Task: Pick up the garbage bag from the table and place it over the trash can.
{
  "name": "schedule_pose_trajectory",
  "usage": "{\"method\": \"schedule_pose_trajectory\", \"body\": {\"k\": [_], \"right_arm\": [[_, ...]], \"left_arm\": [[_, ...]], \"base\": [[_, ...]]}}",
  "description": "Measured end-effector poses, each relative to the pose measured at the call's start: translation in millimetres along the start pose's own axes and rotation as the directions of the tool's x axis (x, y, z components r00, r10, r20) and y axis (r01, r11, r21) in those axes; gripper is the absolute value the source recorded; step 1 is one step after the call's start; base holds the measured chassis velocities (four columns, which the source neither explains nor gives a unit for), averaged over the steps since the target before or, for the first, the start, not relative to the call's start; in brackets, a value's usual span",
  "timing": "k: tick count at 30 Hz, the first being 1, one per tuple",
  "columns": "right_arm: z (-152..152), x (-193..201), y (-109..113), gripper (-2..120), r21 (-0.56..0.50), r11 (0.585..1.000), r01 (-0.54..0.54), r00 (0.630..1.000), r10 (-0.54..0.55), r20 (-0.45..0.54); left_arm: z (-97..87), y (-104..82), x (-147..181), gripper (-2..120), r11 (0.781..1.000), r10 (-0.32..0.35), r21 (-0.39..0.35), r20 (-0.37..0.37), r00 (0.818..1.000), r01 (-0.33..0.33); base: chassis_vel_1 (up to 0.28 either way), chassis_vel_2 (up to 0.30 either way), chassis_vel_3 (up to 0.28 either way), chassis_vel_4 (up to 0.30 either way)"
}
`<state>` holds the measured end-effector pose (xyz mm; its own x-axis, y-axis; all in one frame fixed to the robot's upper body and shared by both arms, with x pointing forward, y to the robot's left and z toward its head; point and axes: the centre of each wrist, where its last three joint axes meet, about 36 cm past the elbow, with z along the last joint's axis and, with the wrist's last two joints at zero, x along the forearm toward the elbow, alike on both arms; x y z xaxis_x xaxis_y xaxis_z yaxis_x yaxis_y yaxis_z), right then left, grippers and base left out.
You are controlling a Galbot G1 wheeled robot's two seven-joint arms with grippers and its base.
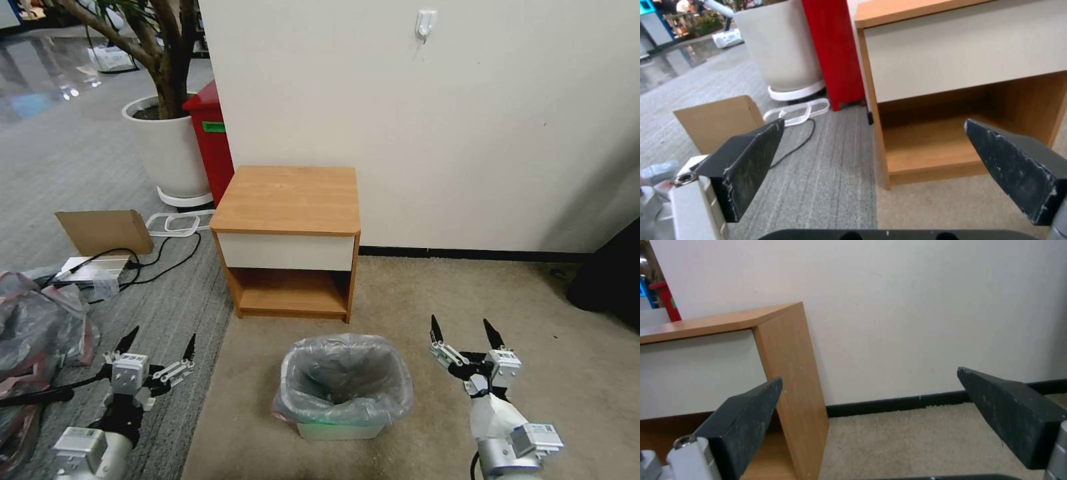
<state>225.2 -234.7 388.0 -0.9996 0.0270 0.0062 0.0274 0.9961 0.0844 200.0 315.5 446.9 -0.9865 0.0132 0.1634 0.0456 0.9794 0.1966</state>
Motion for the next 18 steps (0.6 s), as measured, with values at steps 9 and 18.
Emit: {"method": "schedule_pose_trajectory", "body": {"k": [9, 18], "right_arm": [[0.0, -0.5, 0.4, 100, 0.0, 1.0, 0.002, 1.0, -0.002, 0.0], [-0.1, -0.8, 0.5, 100, 0.0, 1.0, 0.002, 1.0, -0.002, -0.001]], "left_arm": [[0.5, -0.7, -0.8, 100, 1.0, 0.0, 0.003, -0.001, 1.0, 0.0], [0.7, -0.9, -1.1, 100, 1.0, -0.001, 0.004, -0.002, 1.0, 0.001]], "base": [[0.0, 0.0, 0.0, 0.0], [0.0, 0.0, 0.0, 0.0]]}}
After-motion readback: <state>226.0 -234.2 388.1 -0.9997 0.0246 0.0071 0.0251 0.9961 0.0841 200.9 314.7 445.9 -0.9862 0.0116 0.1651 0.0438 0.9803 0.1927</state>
